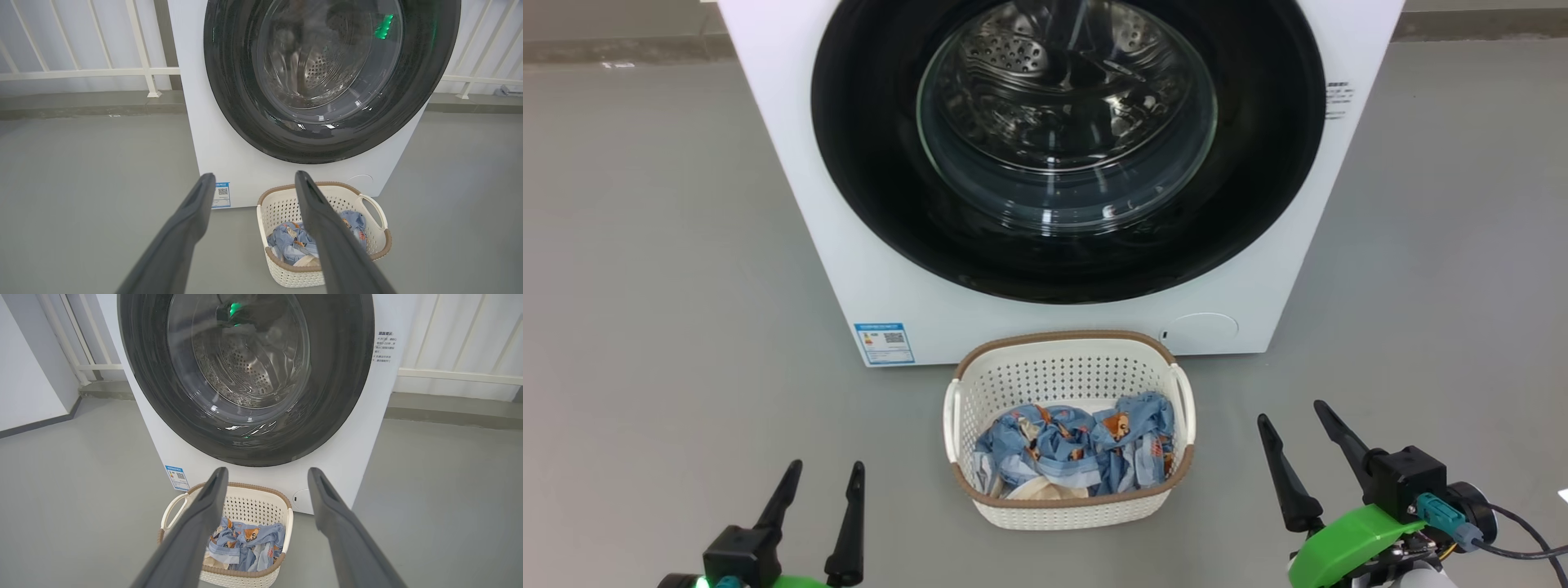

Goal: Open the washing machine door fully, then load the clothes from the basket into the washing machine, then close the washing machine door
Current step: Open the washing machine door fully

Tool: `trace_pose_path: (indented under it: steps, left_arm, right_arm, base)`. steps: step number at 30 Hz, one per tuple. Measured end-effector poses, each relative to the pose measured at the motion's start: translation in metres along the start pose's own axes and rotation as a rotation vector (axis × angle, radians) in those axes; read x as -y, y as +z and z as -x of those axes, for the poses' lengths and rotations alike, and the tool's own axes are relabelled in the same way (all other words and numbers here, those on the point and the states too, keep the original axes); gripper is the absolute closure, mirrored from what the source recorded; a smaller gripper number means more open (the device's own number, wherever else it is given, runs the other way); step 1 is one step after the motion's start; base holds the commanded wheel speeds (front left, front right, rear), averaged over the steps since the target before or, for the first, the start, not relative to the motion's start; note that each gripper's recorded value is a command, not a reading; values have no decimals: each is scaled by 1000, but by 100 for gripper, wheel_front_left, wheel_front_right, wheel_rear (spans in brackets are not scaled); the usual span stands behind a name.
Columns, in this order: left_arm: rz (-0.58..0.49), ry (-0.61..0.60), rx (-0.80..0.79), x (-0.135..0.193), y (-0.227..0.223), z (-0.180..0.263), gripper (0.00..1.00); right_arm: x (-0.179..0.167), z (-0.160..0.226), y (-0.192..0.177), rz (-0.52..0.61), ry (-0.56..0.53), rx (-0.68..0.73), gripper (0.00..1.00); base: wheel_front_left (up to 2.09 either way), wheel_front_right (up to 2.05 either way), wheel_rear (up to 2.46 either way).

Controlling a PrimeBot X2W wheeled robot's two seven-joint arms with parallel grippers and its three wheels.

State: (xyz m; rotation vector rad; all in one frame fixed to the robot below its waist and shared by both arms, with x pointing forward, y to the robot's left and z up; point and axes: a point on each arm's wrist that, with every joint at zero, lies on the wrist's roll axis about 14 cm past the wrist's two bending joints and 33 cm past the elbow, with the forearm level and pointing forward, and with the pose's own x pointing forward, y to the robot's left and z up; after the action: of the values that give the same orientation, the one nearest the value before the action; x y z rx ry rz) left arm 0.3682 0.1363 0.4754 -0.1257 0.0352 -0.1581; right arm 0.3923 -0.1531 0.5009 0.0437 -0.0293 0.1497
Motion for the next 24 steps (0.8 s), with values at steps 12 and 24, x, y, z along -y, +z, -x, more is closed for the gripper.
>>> trace_pose_path:
  steps: [12, 24]
  left_arm:
    - [2, -5, 4, 2, 1, -4, 0]
    - [-3, -5, 10, 2, 3, -6, 0]
  right_arm:
    - [2, 0, 0, -6, -9, 1, 0]
    - [4, -1, -1, -7, -13, -2, 0]
  base:
    - [58, 58, -116]
    - [119, 119, -237]
